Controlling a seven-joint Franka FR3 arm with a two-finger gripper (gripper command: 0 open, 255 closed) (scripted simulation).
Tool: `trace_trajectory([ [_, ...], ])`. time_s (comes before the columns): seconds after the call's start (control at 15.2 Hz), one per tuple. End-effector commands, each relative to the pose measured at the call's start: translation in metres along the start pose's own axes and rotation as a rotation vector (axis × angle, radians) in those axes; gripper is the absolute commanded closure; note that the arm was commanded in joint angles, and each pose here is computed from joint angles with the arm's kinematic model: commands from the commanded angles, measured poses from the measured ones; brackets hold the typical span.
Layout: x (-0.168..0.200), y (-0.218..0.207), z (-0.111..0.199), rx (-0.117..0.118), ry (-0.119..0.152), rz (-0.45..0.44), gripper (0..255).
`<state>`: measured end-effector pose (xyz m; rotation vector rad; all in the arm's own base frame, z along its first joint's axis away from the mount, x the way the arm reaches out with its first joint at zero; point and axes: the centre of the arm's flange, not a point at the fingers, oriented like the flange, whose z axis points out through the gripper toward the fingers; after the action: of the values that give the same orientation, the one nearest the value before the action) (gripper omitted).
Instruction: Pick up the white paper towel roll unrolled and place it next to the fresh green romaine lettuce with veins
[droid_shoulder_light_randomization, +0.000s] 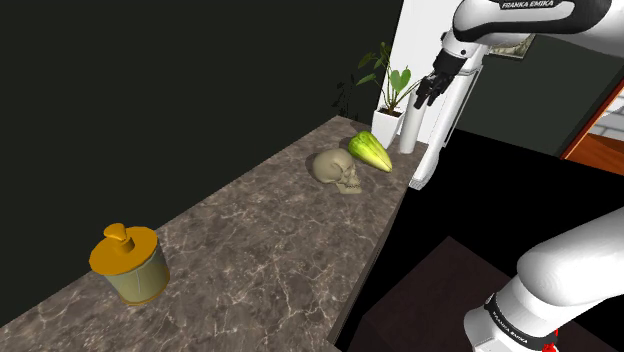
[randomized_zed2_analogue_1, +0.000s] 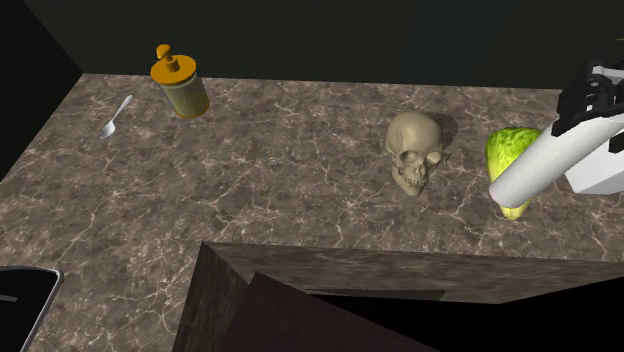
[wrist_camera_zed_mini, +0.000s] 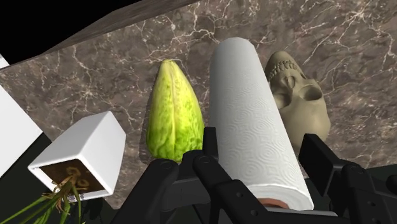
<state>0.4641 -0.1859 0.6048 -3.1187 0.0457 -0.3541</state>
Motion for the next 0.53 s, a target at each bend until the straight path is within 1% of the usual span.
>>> trace_trajectory([
  [0.0,-0.003,0.001,0.009,0.0,0.001,0.0,255],
  [0.46,-0.012,0.001,0.045,0.0,0.001,0.0,255],
])
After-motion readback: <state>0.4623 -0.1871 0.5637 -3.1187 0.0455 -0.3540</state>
